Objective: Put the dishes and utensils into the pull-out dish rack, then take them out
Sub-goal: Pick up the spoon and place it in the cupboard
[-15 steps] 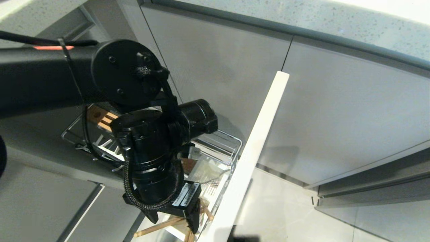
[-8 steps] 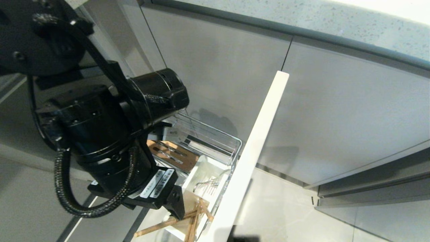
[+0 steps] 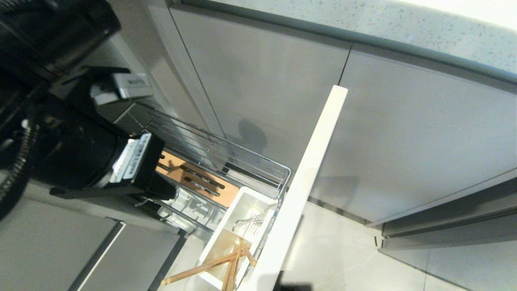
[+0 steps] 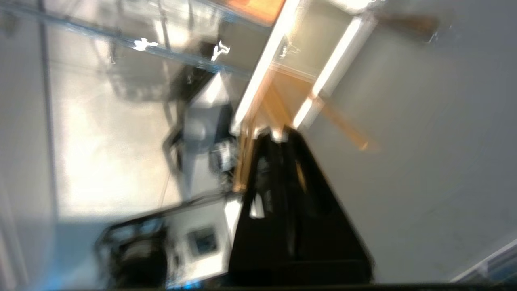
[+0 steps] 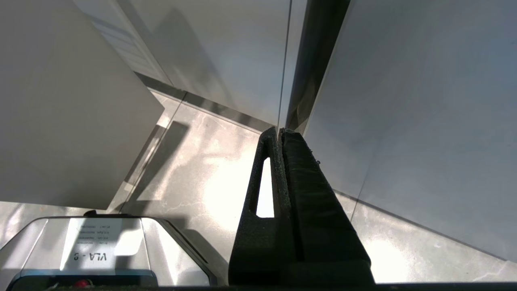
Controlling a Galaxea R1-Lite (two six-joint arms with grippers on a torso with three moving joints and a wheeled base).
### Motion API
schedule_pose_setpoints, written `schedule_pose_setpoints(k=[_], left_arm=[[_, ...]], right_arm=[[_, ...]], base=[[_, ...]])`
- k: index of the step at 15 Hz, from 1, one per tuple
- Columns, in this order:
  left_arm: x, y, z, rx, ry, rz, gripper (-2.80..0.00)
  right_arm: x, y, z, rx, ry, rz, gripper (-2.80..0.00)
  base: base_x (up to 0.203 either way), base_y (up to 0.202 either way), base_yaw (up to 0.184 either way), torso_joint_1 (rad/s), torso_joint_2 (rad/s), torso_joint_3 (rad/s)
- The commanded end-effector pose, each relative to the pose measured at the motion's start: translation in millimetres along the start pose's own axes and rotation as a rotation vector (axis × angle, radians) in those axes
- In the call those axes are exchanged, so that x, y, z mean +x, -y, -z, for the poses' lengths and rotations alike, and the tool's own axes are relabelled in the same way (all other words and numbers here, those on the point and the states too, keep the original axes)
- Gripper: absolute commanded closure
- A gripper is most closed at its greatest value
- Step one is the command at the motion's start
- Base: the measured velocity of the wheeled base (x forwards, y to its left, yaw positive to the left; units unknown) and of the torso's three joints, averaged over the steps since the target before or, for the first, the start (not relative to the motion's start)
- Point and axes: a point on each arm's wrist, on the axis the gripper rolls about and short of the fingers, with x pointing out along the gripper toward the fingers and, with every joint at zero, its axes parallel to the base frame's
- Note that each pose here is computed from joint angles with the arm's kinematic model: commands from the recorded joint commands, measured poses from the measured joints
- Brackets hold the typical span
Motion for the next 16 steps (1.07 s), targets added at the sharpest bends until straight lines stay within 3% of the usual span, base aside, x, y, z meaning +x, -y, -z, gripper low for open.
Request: schedule_pose_setpoints(k=[1,6,9,11,13,16], left_arm=[[-34,-12.9,7,-0.035,0.125,0.078,0.0],[-106,-47.7,19,-0.173,0.532,0.215,0.0],[-142,-72.5,31,-0.244,0.832,0.178,0.0],[-158,-82.3,39,-0.272,1.002,0.085,0.0],[-168,-87.6,46,-0.296,1.113,-0.044,0.0],[-176,-90.6,55,-0.319,1.209,-0.282,0.0]], right_arm=[[0,0,0,0.0,-0.002,0.0,0.0],[0,0,0,0.0,-0.002,0.0,0.0],[0,0,0,0.0,-0.002,0.0,0.0],[0,0,0,0.0,-0.002,0.0,0.0],[0,0,0,0.0,-0.002,0.0,0.0],[0,0,0,0.0,-0.002,0.0,0.0]], base=[[0.0,0.0,0.0,0.0,0.0,0.0],[0.0,0.0,0.0,0.0,0.0,0.0],[0.0,0.0,0.0,0.0,0.0,0.0],[0.0,0.0,0.0,0.0,0.0,0.0],[0.0,0.0,0.0,0.0,0.0,0.0],[0.0,0.0,0.0,0.0,0.0,0.0]])
